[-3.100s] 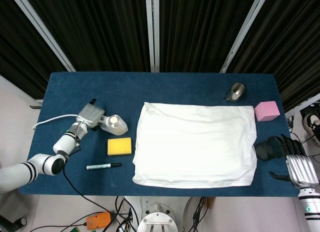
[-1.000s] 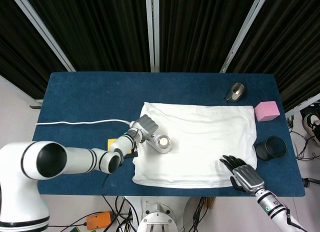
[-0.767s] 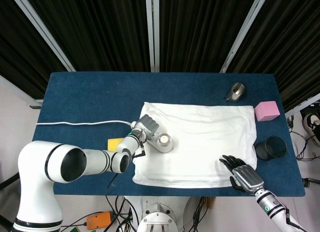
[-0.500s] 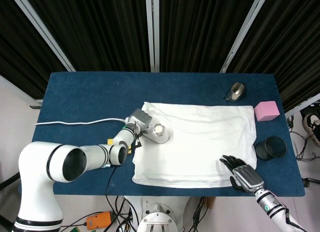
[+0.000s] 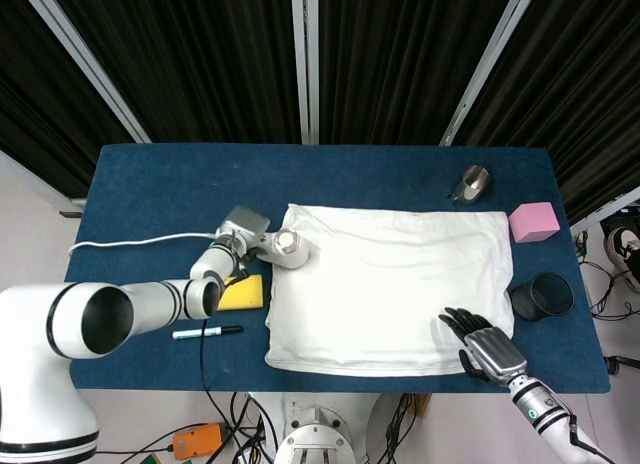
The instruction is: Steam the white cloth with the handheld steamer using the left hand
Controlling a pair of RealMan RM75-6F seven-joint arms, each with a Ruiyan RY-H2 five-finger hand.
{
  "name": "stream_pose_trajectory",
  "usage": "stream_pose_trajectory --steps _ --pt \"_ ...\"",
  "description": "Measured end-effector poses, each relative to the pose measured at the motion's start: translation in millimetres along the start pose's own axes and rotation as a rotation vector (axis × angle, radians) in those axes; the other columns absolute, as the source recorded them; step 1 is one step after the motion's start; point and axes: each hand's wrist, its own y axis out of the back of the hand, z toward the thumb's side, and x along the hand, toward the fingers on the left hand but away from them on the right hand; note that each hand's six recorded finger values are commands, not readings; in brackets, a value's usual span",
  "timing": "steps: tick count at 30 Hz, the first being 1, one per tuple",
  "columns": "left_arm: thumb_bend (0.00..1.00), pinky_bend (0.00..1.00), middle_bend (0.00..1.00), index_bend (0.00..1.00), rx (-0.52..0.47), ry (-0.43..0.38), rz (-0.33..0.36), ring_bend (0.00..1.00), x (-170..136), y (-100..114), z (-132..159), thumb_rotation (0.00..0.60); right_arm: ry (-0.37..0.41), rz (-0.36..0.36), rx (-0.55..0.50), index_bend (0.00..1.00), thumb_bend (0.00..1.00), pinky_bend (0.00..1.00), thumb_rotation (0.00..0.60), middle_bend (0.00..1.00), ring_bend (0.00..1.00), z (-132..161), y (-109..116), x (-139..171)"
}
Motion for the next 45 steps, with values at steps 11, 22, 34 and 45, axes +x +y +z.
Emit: stream_pose_trajectory --steps 11,22,34,45 --pt "0.68 0.66 0.90 0.80 0.123 -0.203 0.075 0.76 -43.7 0.9 80.7 0.474 -0.007 -0.004 -0.001 0.03 0.85 0.18 0.600 0.06 0.01 -2.0 -1.1 2.6" --pt "0.67 0.66 0.90 0.80 0.125 -0.210 0.077 0.76 -33.4 -7.8 112.0 0.468 -0.011 -0.005 -0.001 0.03 0.85 0.18 0.600 0.06 0.01 -3.6 -2.8 3.6" --pt "0.67 0.66 0.90 0.80 0.042 -0.093 0.045 0.76 -6.6 -10.0 75.3 0.467 -0.017 -0.010 -0.003 0.03 0.85 0.18 0.600 0.06 0.01 -3.6 -2.7 3.7" --pt "0.67 0.66 0.90 0.80 -0.036 0.057 0.042 0.76 6.7 -6.0 19.8 0.465 -0.029 -0.014 -0.011 0.03 0.85 0.18 0.600 0.06 0.01 -5.5 -3.5 4.9"
